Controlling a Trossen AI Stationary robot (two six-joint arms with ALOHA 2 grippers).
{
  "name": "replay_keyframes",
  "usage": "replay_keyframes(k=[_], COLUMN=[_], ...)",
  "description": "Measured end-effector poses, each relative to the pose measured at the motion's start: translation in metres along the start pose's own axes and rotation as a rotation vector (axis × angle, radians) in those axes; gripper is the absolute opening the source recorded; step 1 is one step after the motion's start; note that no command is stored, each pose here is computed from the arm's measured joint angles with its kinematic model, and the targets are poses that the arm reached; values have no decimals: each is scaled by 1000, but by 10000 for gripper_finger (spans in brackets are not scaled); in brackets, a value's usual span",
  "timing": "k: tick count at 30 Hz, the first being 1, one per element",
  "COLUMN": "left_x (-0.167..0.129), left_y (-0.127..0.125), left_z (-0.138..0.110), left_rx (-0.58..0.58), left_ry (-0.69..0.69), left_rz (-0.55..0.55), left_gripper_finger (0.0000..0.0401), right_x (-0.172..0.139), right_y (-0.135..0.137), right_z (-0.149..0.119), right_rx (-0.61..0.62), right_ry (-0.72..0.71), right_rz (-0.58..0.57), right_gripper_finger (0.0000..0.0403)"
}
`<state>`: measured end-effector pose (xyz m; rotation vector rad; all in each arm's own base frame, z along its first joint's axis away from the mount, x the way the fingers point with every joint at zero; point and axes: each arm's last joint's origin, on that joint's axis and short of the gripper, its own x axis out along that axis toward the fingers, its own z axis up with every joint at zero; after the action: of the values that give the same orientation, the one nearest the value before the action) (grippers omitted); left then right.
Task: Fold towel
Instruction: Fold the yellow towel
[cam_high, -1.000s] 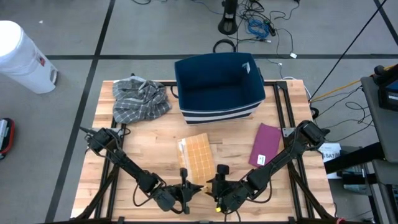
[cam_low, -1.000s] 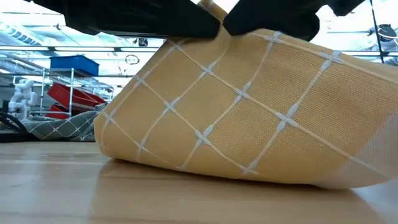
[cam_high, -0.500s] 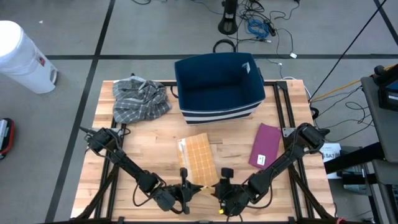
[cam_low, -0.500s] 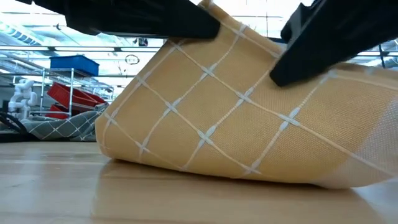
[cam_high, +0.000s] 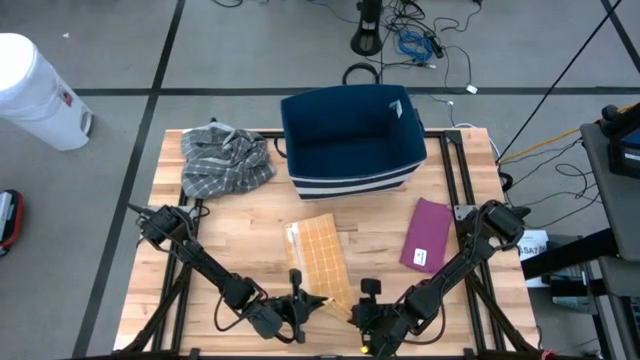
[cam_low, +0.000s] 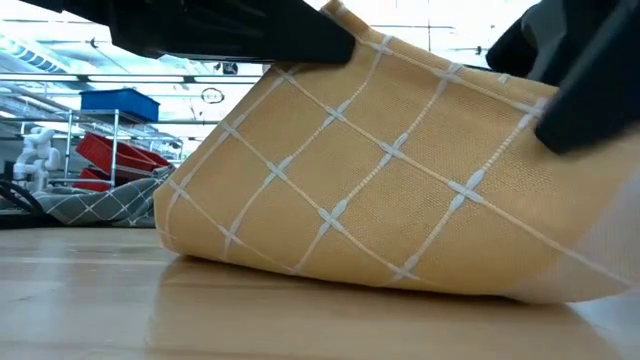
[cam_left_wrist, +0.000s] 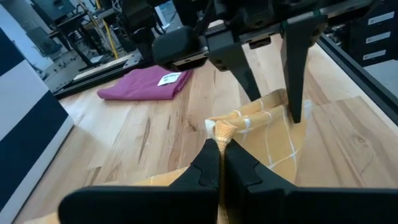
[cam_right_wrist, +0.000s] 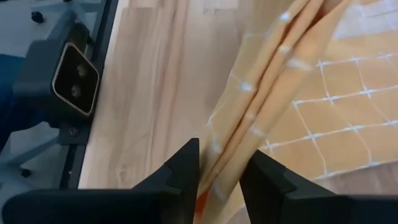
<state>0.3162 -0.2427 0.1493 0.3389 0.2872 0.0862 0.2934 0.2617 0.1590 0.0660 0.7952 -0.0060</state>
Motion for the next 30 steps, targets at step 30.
replay_keyframes(k=[30], left_x=[-24], left_y=[-24], left_z=[4], left_rx=[0], left_ry=[-43], left_rz=[-105], left_gripper_finger=[0], right_x=[-18], right_y=[9], right_z=[-3], right_rx=[-109], right_ry=[71], right_rz=[121], right_gripper_finger=[3])
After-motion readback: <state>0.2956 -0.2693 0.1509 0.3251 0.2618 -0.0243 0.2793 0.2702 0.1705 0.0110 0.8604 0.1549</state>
